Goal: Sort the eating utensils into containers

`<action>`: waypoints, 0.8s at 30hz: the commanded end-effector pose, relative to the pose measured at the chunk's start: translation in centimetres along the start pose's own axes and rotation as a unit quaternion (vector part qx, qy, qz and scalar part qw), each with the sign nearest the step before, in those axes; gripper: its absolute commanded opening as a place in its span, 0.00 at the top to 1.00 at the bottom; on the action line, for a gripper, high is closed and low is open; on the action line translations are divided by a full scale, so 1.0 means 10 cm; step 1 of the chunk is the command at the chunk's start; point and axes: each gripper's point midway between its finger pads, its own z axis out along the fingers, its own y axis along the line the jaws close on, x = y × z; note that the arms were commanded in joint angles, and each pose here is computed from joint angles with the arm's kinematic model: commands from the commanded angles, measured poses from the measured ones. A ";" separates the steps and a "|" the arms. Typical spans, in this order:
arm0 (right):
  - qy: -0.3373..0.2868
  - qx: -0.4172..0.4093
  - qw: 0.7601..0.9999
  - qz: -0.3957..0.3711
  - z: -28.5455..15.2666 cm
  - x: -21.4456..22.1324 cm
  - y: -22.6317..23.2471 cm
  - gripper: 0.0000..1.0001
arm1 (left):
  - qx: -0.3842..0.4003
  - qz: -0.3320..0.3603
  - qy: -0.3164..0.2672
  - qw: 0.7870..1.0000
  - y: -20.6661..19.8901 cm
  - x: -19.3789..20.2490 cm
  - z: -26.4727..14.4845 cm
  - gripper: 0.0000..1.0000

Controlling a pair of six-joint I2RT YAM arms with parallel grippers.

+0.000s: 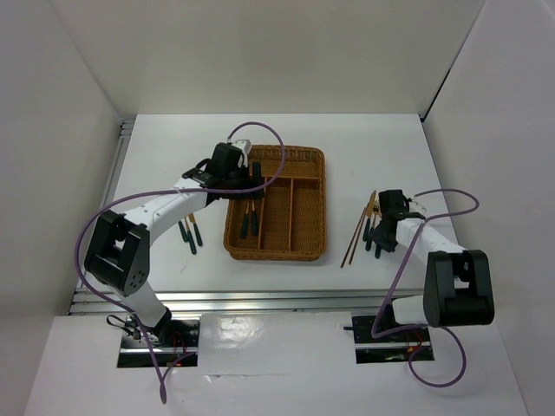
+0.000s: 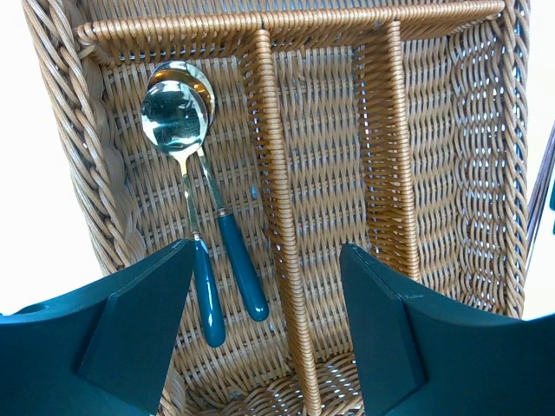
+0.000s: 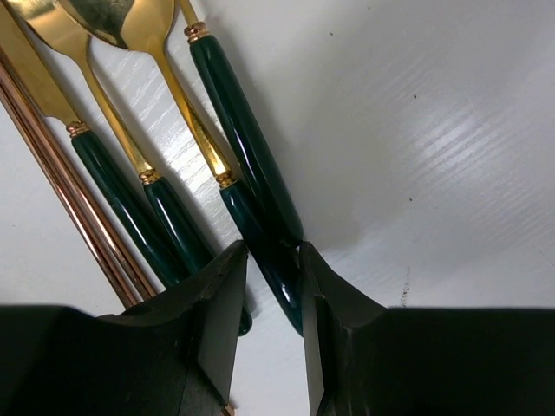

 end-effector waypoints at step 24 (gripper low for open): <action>0.024 -0.028 0.999 -0.016 0.10 -0.01 0.21 0.86 | -0.006 0.005 0.001 1.000 0.07 -0.08 0.05 0.18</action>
